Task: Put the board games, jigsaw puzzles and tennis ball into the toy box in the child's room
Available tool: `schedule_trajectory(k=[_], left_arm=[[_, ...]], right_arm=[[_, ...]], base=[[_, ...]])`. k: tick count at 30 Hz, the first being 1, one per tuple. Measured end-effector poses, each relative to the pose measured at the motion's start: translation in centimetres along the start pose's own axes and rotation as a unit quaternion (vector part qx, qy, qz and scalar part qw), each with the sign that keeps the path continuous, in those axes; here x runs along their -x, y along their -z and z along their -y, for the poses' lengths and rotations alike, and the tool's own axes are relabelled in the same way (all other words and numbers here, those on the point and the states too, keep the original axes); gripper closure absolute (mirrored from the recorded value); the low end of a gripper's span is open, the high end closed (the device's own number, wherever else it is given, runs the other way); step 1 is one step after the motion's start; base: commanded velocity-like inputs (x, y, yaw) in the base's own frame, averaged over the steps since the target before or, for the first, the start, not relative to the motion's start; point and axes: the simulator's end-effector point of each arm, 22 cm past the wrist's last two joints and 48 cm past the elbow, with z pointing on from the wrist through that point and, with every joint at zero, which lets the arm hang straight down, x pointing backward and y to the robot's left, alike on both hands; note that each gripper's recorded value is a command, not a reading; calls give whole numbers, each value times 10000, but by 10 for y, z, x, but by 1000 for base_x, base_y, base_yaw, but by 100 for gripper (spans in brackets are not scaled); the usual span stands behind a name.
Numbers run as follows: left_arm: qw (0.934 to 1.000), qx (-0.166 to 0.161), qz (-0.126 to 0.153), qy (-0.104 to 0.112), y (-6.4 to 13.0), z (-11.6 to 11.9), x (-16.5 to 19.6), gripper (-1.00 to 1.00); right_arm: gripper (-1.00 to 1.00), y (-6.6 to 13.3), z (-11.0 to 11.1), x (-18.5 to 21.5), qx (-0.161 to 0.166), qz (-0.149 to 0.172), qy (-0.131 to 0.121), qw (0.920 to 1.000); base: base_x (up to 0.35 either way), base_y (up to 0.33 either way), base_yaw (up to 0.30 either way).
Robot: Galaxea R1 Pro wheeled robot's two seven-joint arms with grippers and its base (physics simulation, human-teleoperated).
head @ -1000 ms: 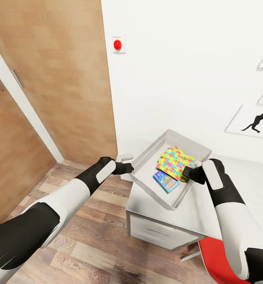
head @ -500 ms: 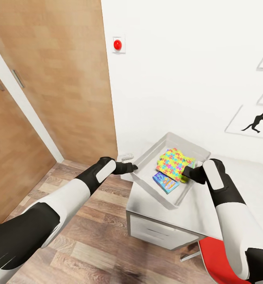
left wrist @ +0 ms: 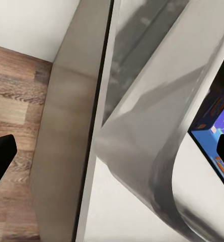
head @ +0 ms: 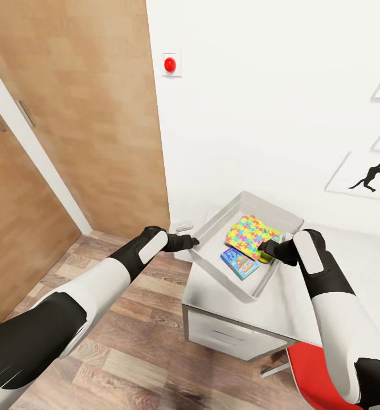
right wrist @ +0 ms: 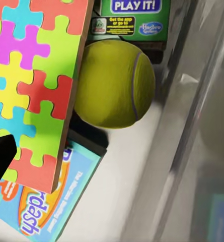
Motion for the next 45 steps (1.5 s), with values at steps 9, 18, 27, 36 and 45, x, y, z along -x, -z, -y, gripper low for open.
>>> schedule_trajectory(k=[9,18,27,36,45], left_arm=[[10000,-3,8,0,0,0,1,-100],[9999,-68,124,-27,6,3,14,-100],[9933,-652,943,-136,60,24,79,-100],[9688,-1538,1941,79,174,41,127,-100],[9556,-1910,2239,108,211,56,119,-100]], right_arm=[[-100,1,1,2,-5,23,2,10000],[-100,21,-6,24,113,406,65,9991],[-100,98,-9,63,436,1663,283,9847],[-100,136,21,84,399,2229,225,9738],[-100,161,67,115,474,2552,34,9657]], base=[[0,0,0],[0,0,0],[0,0,0],[0,0,0],[0,0,0]])
